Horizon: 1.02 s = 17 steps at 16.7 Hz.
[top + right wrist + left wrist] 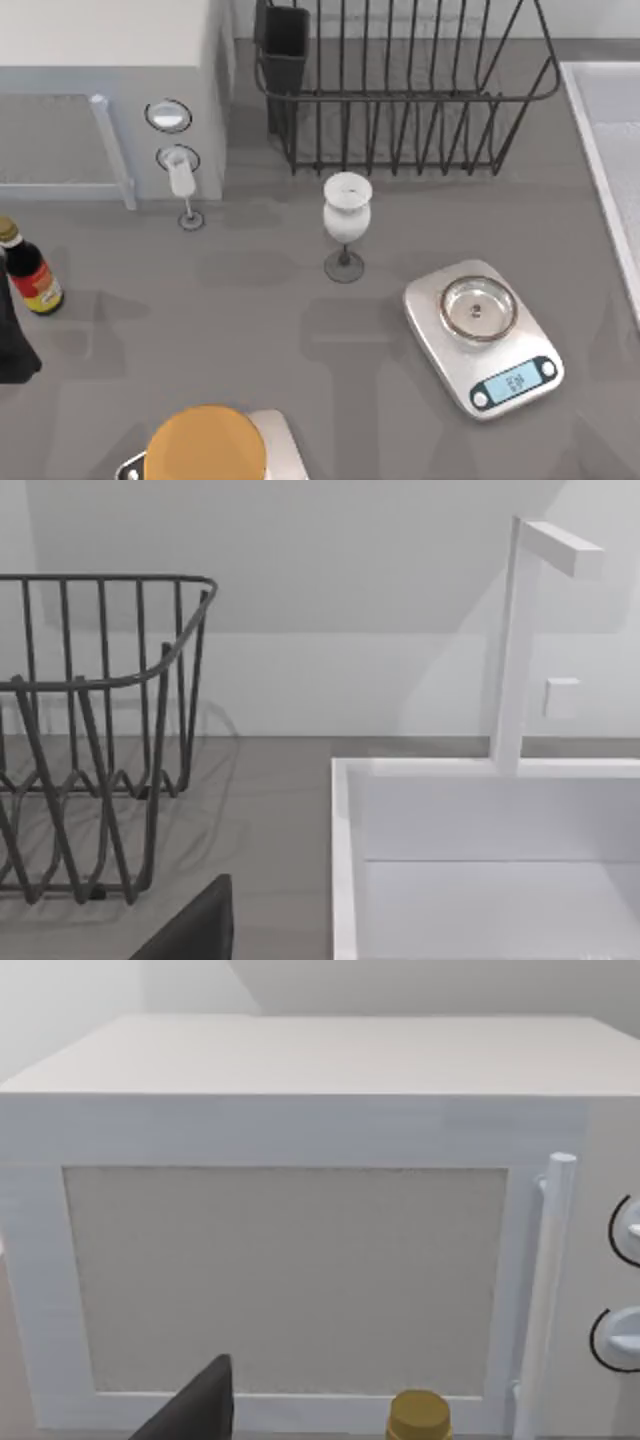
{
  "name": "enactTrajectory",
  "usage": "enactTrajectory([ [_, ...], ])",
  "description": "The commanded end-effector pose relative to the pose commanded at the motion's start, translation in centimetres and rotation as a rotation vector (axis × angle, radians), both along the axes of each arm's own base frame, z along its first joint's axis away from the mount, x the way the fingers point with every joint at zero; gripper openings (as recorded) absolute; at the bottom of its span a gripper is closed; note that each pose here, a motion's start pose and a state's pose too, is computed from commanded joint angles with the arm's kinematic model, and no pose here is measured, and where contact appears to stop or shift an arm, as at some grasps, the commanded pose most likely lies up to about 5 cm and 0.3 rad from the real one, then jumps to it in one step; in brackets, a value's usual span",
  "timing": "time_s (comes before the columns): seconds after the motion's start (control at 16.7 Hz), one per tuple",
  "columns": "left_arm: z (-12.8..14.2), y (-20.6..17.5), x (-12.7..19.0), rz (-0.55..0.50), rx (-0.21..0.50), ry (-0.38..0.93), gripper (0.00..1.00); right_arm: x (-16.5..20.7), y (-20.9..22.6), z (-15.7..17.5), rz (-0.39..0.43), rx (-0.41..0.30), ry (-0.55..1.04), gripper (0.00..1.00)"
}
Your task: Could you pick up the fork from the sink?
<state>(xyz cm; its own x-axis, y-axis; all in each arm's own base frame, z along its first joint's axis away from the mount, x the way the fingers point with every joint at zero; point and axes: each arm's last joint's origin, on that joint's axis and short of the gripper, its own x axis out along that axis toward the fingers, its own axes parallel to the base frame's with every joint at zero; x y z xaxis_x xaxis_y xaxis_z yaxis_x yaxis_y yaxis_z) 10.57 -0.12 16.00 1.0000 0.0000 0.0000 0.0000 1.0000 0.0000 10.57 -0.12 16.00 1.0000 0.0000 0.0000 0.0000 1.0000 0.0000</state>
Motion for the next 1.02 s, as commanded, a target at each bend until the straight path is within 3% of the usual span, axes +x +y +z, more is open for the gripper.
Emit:
enactTrajectory([
  [0.3, 0.0, 0.0, 0.0, 0.0, 0.0, 0.0, 1.0, 0.1, -0.2, 2.0, -0.018, -0.017, 0.069, 1.0],
  [0.6, 0.0, 0.0, 0.0, 0.0, 0.0, 0.0, 1.0, 2.4, -0.9, 8.1, -0.065, -0.061, 0.308, 1.0],
  [0.84, 0.0, 0.0, 0.0, 0.0, 0.0, 0.0, 1.0, 8.5, -2.4, 12.8, -0.094, -0.088, 0.596, 1.0],
  [1.02, 0.0, 0.0, 0.0, 0.0, 0.0, 0.0, 1.0, 15.2, -4.5, 14.1, -0.1, -0.093, 0.835, 1.0],
])
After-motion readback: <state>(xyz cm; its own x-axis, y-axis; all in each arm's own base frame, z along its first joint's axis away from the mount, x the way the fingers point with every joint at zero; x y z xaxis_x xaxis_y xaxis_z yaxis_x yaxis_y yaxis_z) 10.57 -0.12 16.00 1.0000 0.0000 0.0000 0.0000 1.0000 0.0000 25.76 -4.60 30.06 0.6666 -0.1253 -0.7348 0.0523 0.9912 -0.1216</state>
